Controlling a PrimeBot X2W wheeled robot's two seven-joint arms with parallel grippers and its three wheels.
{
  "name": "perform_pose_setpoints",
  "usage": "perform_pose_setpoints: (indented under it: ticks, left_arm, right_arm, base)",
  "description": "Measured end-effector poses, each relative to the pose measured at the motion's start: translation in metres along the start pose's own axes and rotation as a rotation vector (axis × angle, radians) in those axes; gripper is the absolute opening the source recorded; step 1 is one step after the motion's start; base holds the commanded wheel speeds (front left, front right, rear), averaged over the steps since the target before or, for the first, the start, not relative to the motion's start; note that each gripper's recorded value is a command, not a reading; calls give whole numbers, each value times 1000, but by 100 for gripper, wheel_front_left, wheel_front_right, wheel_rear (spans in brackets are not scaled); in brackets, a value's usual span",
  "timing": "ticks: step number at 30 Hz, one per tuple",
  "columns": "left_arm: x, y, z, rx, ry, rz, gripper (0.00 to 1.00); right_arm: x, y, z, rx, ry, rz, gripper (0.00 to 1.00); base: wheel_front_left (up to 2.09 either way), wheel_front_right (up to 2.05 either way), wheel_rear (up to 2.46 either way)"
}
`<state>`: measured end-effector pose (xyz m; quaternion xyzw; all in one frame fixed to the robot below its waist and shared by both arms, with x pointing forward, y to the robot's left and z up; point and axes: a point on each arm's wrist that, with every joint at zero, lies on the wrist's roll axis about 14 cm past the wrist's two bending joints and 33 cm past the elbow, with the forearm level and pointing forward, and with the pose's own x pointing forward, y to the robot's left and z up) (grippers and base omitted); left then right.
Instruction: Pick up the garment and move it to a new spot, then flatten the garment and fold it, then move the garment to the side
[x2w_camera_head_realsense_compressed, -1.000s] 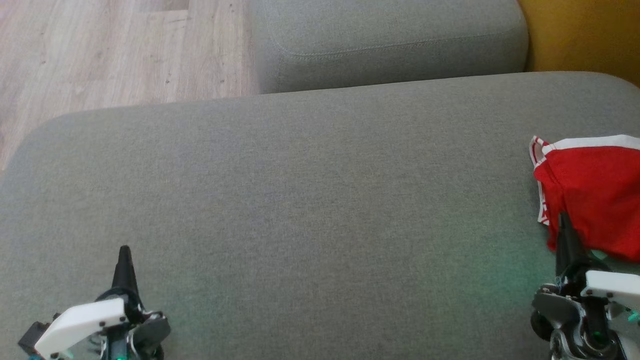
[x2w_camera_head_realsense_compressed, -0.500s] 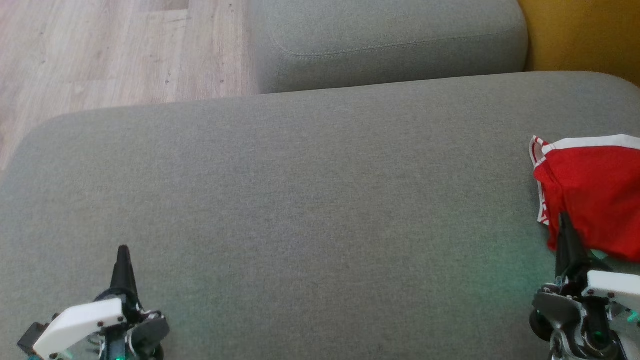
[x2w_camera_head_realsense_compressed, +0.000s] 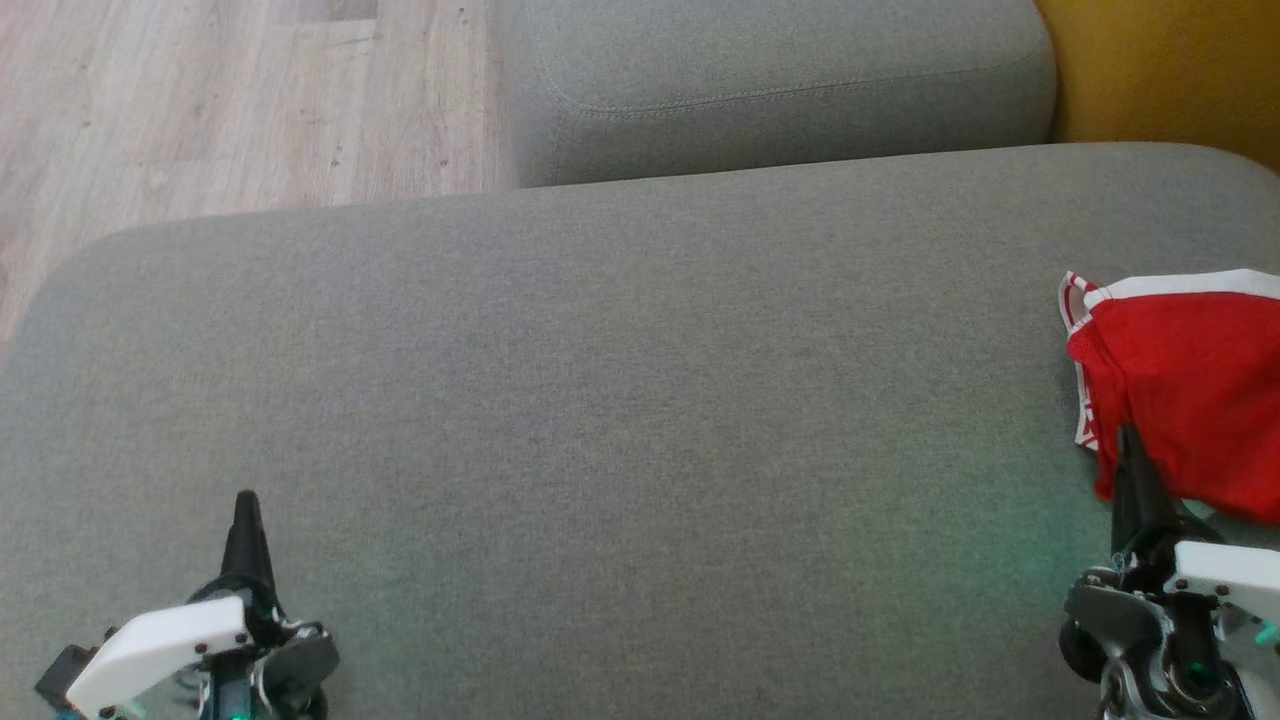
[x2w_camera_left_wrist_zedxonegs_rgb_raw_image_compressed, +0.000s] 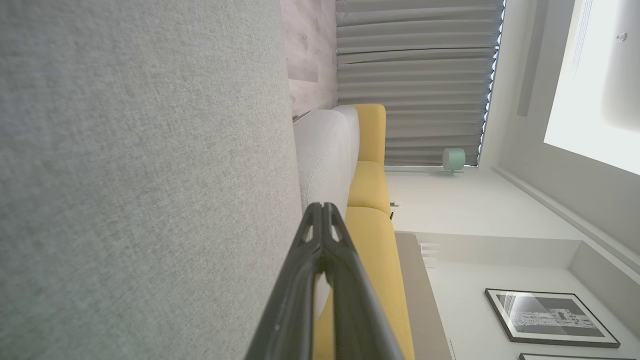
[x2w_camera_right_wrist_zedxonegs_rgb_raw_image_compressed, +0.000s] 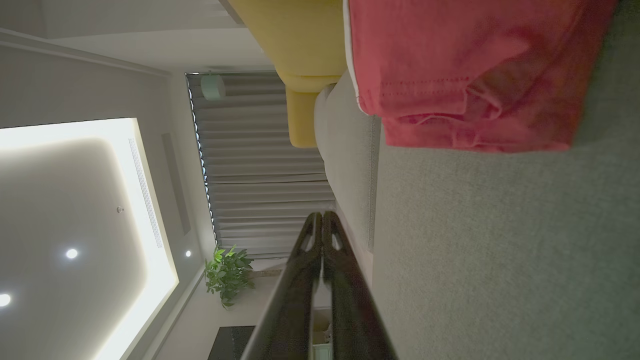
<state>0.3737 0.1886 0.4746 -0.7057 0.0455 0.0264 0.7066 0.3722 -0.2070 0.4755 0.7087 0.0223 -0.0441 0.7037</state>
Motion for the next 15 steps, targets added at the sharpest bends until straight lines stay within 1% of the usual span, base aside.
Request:
perform_pose_setpoints:
  ticks: [15]
  left_arm:
    - [0,0,0,0,0,0,0]
  right_arm:
    - [0,0,0,0,0,0,0]
  base:
    - [0,0,0]
